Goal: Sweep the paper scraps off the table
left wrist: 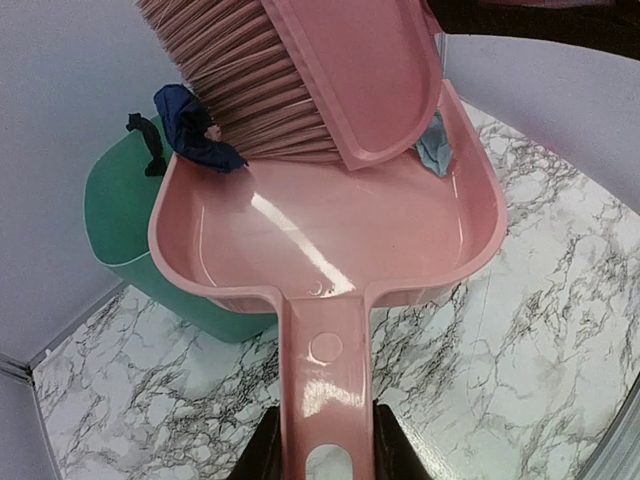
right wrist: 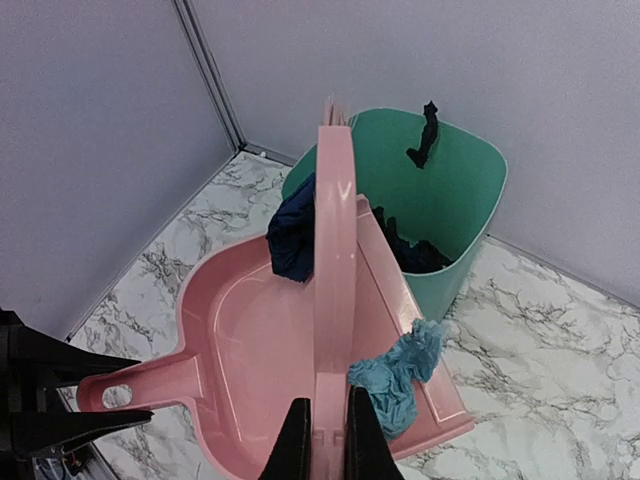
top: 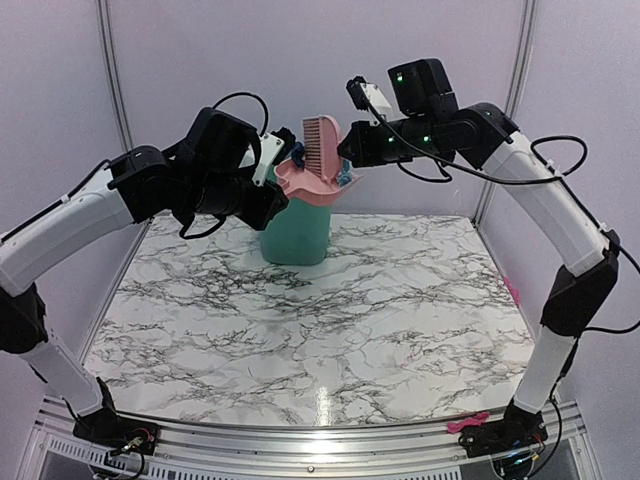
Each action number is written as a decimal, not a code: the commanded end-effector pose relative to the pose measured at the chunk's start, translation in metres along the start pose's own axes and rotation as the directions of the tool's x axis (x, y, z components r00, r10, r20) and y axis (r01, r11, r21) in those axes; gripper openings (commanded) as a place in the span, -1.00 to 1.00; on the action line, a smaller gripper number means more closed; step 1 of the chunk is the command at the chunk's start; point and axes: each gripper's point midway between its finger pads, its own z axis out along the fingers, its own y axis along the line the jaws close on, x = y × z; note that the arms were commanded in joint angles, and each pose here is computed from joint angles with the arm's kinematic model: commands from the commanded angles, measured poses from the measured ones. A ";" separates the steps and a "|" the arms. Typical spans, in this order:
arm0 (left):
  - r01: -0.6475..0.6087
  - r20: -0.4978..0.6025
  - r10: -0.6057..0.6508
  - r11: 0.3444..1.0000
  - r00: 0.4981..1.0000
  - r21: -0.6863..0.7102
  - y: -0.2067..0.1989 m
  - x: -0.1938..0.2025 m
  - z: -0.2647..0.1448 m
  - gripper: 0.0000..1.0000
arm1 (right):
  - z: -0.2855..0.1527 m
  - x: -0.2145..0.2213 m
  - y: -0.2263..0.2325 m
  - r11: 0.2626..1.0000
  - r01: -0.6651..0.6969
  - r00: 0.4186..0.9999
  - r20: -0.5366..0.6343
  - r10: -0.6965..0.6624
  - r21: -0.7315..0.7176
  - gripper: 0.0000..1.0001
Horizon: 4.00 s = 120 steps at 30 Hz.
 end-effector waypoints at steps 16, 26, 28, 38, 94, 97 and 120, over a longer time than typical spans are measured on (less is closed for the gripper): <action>0.187 0.087 -0.187 0.982 0.978 0.012 0.057 -0.042 0.087 -1.00 | 0.096 -0.049 -0.042 0.997 -0.005 0.977 0.213 0.022 -0.079 -1.00; 0.323 0.019 -0.324 0.945 0.946 0.061 0.075 -0.023 0.110 -1.00 | 0.089 -0.071 -0.063 0.994 -0.088 0.951 0.293 0.101 -0.059 -1.00; 0.344 0.006 -0.345 0.937 0.939 0.056 0.077 -0.019 0.113 -1.00 | 0.080 -0.076 -0.064 0.994 -0.092 0.943 0.316 0.104 -0.050 -1.00; 0.484 -0.004 -0.490 0.860 0.872 0.160 0.067 -0.036 0.104 -1.00 | 0.047 -0.081 -0.062 0.986 -0.154 0.935 0.313 0.164 -0.057 -1.00; 0.633 0.011 -0.642 0.759 0.767 0.151 0.107 -0.036 0.093 -1.00 | 0.059 -0.026 -0.051 0.986 -0.133 0.989 0.057 0.139 -0.099 -1.00; 0.649 0.013 -0.657 0.747 0.753 0.146 0.111 -0.036 0.093 -1.00 | 0.046 -0.022 -0.055 0.988 -0.136 0.988 0.064 0.140 -0.072 -1.00; 0.810 -0.055 -0.902 0.356 0.428 0.467 0.098 -0.098 0.050 -1.00 | -0.073 -0.043 -0.071 0.981 -0.189 0.944 0.283 0.170 0.041 -1.00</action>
